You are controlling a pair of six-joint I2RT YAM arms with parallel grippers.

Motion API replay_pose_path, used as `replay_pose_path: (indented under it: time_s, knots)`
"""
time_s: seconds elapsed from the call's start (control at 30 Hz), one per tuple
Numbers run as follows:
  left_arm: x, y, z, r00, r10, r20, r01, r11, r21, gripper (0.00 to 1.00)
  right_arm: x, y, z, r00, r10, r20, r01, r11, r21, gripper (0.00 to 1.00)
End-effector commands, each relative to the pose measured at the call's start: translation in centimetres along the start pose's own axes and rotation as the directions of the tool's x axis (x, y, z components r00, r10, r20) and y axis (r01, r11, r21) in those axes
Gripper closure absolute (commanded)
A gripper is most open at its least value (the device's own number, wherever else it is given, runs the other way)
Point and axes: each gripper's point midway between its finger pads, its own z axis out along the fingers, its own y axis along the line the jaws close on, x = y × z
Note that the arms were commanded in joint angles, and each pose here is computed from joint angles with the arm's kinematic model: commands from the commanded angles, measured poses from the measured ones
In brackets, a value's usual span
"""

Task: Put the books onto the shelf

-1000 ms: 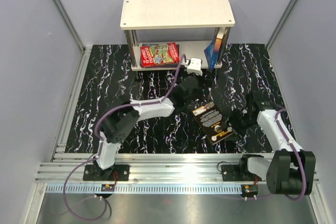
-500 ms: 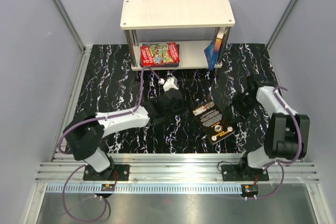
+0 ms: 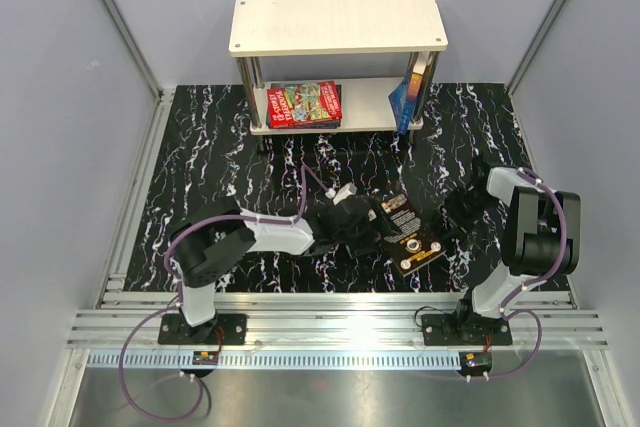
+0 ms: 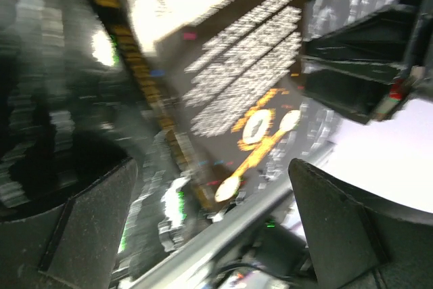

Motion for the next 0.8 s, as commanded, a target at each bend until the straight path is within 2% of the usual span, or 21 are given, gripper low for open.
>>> replay_pose_path:
  time_s: [0.0, 0.2, 0.33, 0.5, 0.57, 0.6, 0.77]
  knots:
    - [1.4, -2.7, 1.2, 0.993, -0.101, -0.058, 0.106, 0.992, 0.075, 0.01, -0.3, -0.3, 1.5, 0.999, -0.042, 0.025, 0.043, 0.999, -0.016, 0.42]
    - [2.6, -2.4, 3.3, 0.984, -0.165, -0.069, 0.17, 0.983, 0.074, 0.01, 1.4, -0.1, 2.4, 0.999, 0.002, -0.037, -0.004, 0.998, -0.068, 0.44]
    - [2.0, -5.5, 2.9, 0.987, -0.151, -0.06, 0.157, 0.978, 0.134, 0.01, 1.5, 0.1, 2.4, 0.999, -0.018, -0.041, 0.014, 0.997, -0.079, 0.45]
    - [-0.1, -11.8, 0.0, 0.997, -0.082, 0.009, 0.078, 0.969, 0.233, 0.01, 1.6, 0.0, 2.5, 0.998, -0.027, -0.05, 0.023, 0.997, -0.078, 0.46]
    - [-0.8, -12.7, -0.6, 0.998, -0.037, 0.045, 0.026, 0.974, 0.224, 0.01, 1.6, 0.1, 2.5, 0.998, -0.033, -0.05, 0.028, 0.996, -0.082, 0.46]
    - [-1.3, -14.7, -1.5, 0.998, -0.019, 0.066, 0.001, 0.967, 0.255, 0.01, 1.7, 0.0, 2.5, 0.998, -0.035, -0.056, 0.03, 0.997, -0.078, 0.46]
    - [-3.1, -17.0, -3.0, 0.983, 0.082, 0.162, -0.12, 0.963, 0.241, 0.01, 2.3, 0.2, 2.5, 0.997, -0.032, -0.077, 0.024, 0.995, -0.098, 0.47]
